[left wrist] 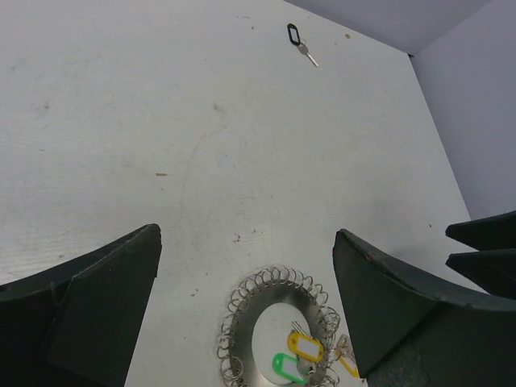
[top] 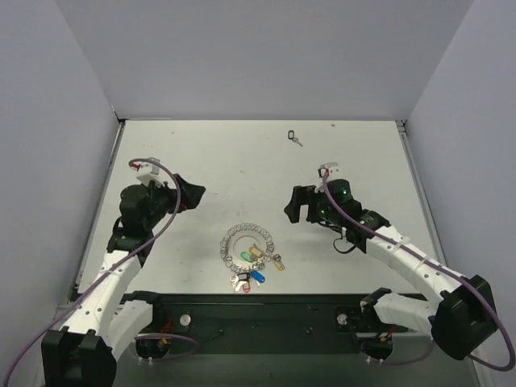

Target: Put the keys on the keyring

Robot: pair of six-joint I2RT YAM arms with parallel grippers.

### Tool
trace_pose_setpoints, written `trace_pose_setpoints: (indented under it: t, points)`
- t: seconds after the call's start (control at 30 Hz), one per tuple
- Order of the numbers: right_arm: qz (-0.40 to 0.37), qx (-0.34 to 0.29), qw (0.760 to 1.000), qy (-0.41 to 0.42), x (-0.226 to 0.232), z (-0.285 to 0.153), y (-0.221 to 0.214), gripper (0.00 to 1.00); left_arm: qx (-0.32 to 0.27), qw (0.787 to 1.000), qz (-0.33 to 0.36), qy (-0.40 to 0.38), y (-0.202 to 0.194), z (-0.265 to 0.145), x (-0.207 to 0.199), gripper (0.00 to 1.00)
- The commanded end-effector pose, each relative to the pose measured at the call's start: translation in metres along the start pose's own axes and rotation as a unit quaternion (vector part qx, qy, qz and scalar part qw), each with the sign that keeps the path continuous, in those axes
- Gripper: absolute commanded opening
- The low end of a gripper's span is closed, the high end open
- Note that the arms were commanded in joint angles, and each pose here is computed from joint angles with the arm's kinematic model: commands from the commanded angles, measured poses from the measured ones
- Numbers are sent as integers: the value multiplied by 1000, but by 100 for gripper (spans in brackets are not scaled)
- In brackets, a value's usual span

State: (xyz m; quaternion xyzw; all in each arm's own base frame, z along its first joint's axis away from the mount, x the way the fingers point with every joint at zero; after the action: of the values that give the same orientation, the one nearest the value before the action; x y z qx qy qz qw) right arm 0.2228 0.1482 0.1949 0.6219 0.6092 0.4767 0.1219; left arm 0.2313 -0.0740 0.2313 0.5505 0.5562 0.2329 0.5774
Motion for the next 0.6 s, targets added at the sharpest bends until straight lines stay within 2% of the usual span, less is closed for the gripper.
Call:
trace_pose_setpoints:
  t: [0.0, 0.2, 0.33, 0.57]
  points:
    - [-15, 79, 997, 23, 3, 2, -29, 99, -9, 997, -1, -72, 10, 8, -12, 98]
    - [-33, 149, 988, 29, 5, 13, -63, 96, 59, 989, 20, -133, 11, 24, -34, 98]
    - [-38, 193, 979, 49, 12, 28, -79, 85, 78, 985, 52, -141, 9, 28, -52, 97]
    - [-36, 239, 968, 72, 25, 57, -93, 70, 81, 984, 45, -150, 10, 31, -57, 97]
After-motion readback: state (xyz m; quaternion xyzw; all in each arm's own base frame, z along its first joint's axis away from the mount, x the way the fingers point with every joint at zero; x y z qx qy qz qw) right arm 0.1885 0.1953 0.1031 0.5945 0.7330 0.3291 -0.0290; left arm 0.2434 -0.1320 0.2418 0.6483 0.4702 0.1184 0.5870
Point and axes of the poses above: each gripper's point midway between its finger pads, its own z axis out along the fingers, its own x axis along the line the jaws close on, y = z × x, the point moved 9 cm from there along -z, back along the fingers, and after that the axes turned 11 degrees about z, right-handed, at the moved point
